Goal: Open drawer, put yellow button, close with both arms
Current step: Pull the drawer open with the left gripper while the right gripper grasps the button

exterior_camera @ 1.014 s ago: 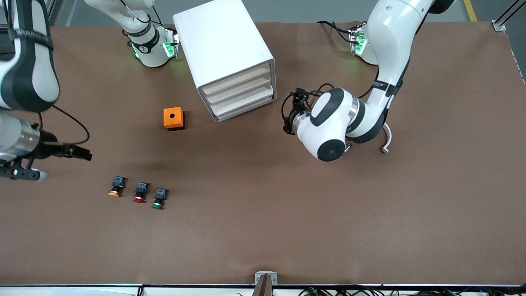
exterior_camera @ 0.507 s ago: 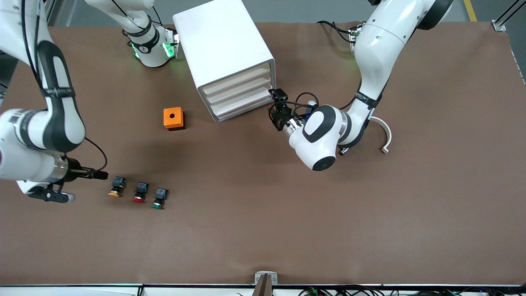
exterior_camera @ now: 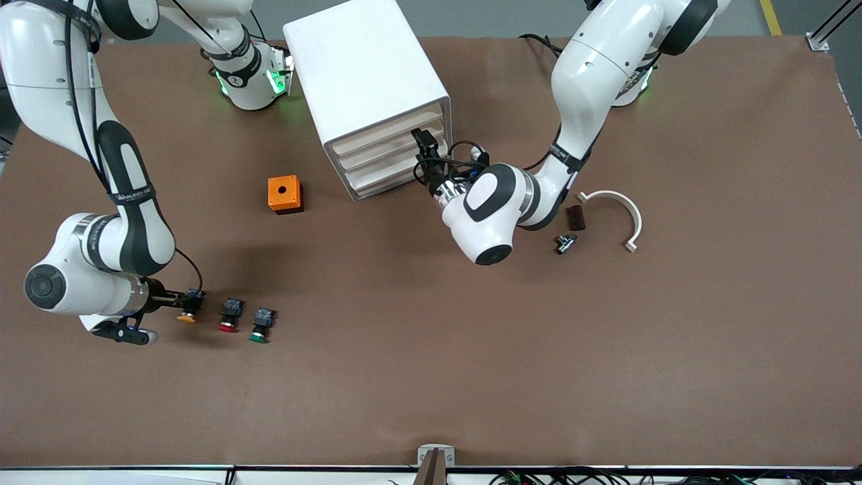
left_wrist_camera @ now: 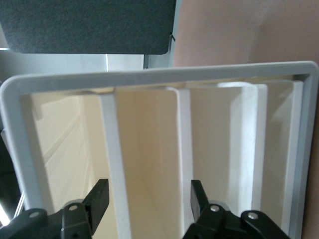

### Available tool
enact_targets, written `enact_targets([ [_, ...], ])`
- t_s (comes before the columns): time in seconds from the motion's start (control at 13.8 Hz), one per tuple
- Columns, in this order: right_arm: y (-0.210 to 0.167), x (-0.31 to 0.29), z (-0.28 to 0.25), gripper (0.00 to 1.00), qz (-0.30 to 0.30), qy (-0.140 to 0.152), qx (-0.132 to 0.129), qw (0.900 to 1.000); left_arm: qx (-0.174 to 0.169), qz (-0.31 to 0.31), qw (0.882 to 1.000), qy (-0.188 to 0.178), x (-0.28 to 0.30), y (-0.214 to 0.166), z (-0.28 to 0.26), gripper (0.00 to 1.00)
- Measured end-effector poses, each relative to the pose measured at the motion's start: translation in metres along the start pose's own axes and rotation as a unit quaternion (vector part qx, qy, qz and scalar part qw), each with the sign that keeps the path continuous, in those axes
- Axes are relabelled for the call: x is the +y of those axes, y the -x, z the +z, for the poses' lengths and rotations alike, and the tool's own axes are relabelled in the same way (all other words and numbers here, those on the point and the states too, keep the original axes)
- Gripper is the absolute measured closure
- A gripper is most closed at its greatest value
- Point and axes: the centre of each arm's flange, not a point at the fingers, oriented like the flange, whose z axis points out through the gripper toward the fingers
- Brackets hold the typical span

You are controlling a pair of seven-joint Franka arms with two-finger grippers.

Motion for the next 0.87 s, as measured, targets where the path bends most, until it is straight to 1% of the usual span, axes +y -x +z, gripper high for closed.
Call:
enact_targets([
  [0.07, 0.0, 0.0, 0.005, 0.0, 0.0, 0.0, -0.003, 1.0, -0.007, -0.001, 1.0, -0.004, -0.001, 0.001, -0.004, 0.29],
  [0.14, 0.0, 0.0, 0.01, 0.0, 0.0, 0.0, -0.005, 1.0, -0.014, -0.003, 1.0, -0.009, -0.002, 0.001, -0.007, 0.29],
  [0.22, -0.001, -0.001, 0.015, 0.0, 0.0, 0.0, -0.006, 1.0, -0.019, -0.005, 1.0, -0.016, -0.004, 0.002, -0.008, 0.33],
  [0.36, -0.001, -0.001, 0.022, 0.01, 0.0, 0.0, -0.009, 1.0, -0.026, -0.01, 0.999, -0.028, -0.008, 0.006, -0.004, 0.33],
  [0.43, -0.001, -0.002, 0.025, 0.04, 0.0, 0.0, -0.01, 1.0, -0.027, -0.012, 0.999, -0.032, -0.01, 0.008, -0.002, 0.33],
  [0.51, -0.001, -0.002, 0.028, 0.04, -0.001, 0.0, -0.011, 1.0, -0.027, -0.011, 0.999, -0.034, -0.011, 0.009, 0.0, 0.35],
  [0.58, -0.001, -0.003, 0.028, 0.11, -0.001, -0.001, -0.012, 1.0, -0.028, -0.009, 0.999, -0.035, -0.012, 0.01, 0.001, 0.36],
  [0.65, -0.001, -0.005, 0.028, 0.2, -0.002, -0.001, -0.012, 1.0, -0.027, -0.008, 0.999, -0.036, -0.014, 0.011, 0.002, 0.36],
  [0.72, 0.0, -0.007, 0.028, 0.33, -0.004, -0.001, -0.012, 1.0, -0.023, -0.007, 0.999, -0.037, -0.015, 0.012, 0.007, 0.36],
  [0.8, 0.0, -0.011, 0.028, 0.43, -0.007, -0.002, -0.011, 1.0, -0.017, -0.006, 0.999, -0.038, -0.018, 0.014, 0.015, 0.36],
  [0.87, 0.0, -0.015, 0.027, 0.56, -0.01, -0.002, -0.01, 1.0, -0.01, -0.004, 0.999, -0.038, -0.02, 0.017, 0.023, 0.36],
])
